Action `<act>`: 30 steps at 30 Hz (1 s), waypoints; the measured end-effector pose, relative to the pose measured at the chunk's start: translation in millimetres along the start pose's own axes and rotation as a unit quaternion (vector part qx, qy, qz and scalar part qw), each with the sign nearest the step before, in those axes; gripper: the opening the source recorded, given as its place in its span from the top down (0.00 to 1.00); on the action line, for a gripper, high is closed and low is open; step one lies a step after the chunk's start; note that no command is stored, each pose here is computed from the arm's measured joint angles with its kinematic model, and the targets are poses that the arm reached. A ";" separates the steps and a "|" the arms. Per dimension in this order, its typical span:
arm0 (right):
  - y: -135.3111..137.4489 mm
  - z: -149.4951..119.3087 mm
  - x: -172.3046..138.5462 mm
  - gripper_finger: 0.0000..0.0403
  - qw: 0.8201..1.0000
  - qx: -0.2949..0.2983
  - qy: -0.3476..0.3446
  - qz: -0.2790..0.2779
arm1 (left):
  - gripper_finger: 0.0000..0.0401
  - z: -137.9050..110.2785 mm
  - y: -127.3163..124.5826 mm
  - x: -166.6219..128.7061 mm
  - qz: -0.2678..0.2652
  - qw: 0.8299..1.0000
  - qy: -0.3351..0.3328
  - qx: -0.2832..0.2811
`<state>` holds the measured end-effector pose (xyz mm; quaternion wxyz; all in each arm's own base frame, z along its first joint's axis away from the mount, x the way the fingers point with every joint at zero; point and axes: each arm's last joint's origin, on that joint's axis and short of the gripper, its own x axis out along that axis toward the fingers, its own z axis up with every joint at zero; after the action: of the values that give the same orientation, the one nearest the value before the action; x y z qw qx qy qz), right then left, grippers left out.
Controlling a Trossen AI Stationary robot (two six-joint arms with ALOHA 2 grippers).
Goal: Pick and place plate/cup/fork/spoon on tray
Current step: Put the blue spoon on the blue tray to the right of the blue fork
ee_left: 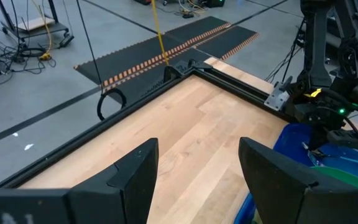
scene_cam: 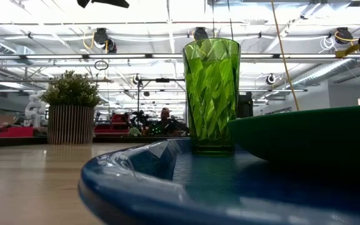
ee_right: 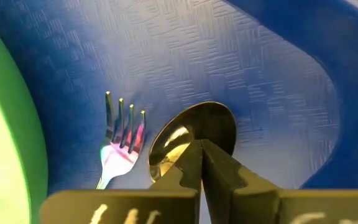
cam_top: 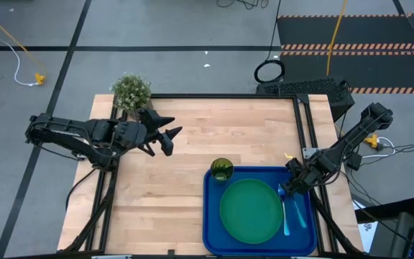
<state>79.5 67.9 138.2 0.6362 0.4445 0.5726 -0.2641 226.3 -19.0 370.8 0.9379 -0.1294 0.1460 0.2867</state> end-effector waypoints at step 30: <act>2.3 -0.4 -0.2 1.00 1.000 0.012 0.001 0.011 | 0.44 0.0 0.0 0.0 0.000 1.000 0.000 -0.001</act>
<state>81.2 69.3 139.0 0.6331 0.4589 0.5652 -0.2629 226.3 -19.0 370.8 0.9377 -0.1305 0.1455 0.2871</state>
